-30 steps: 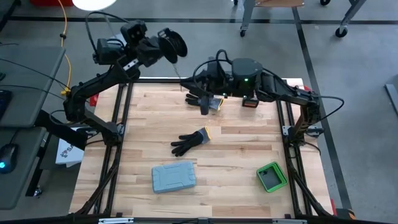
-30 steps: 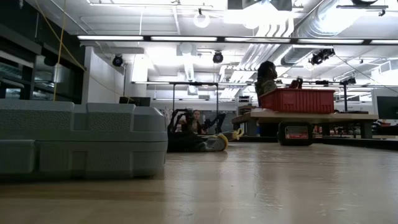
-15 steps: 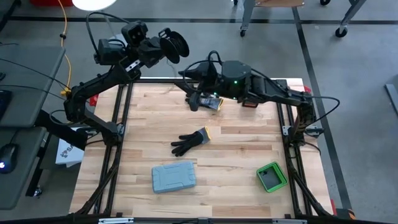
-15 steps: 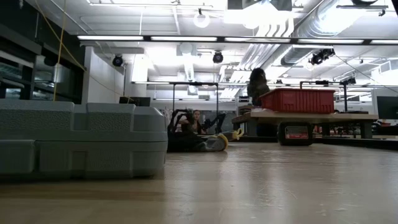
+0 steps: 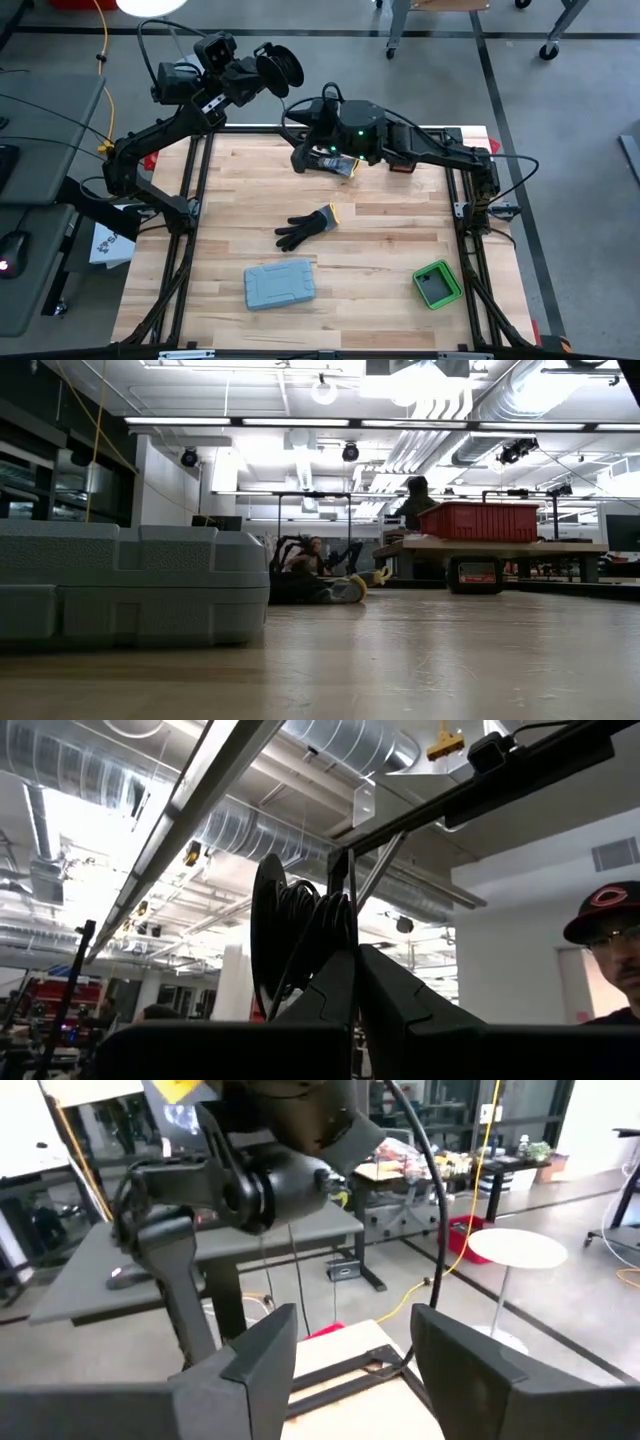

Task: Coil cords
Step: Coil the black wire cable onto the black spool

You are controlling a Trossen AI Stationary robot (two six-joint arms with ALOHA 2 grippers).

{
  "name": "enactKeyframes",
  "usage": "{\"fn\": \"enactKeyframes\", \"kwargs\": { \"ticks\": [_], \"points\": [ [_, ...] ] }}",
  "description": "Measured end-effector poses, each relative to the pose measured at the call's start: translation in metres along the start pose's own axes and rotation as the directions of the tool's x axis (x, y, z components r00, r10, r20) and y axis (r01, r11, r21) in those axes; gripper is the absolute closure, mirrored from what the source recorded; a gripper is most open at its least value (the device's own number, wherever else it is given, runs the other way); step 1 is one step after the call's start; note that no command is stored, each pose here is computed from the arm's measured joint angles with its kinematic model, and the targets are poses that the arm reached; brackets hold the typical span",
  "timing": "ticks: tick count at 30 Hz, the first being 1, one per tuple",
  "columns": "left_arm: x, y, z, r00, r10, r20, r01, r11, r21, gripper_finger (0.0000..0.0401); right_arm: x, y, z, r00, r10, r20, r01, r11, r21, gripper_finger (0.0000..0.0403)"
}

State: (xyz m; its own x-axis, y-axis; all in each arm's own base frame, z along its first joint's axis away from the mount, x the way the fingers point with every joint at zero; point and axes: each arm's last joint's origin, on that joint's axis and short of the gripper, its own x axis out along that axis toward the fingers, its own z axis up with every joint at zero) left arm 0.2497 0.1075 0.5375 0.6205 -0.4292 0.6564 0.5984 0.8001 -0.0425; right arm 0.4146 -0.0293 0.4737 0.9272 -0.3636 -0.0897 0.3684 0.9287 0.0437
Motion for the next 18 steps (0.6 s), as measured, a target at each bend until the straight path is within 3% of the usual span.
{"fn": "enactKeyframes", "kwargs": {
  "ticks": [6, 18],
  "points": [
    [0.0, 0.0, 0.0, 1.0, 0.001, 0.002, -0.001, 1.0, -0.001, 0.04, 0.009, -0.001, -0.006, 0.998, -0.065, -0.001, 0.065, 0.998, -0.006, 0.0214],
    [0.0, -0.001, 0.001, 1.0, 0.0, 0.002, 0.0, 1.0, 0.009, 0.04, -0.004, 0.011, 0.004, 0.998, -0.044, 0.053, 0.047, 0.998, -0.053, 0.0214]
  ]
}}
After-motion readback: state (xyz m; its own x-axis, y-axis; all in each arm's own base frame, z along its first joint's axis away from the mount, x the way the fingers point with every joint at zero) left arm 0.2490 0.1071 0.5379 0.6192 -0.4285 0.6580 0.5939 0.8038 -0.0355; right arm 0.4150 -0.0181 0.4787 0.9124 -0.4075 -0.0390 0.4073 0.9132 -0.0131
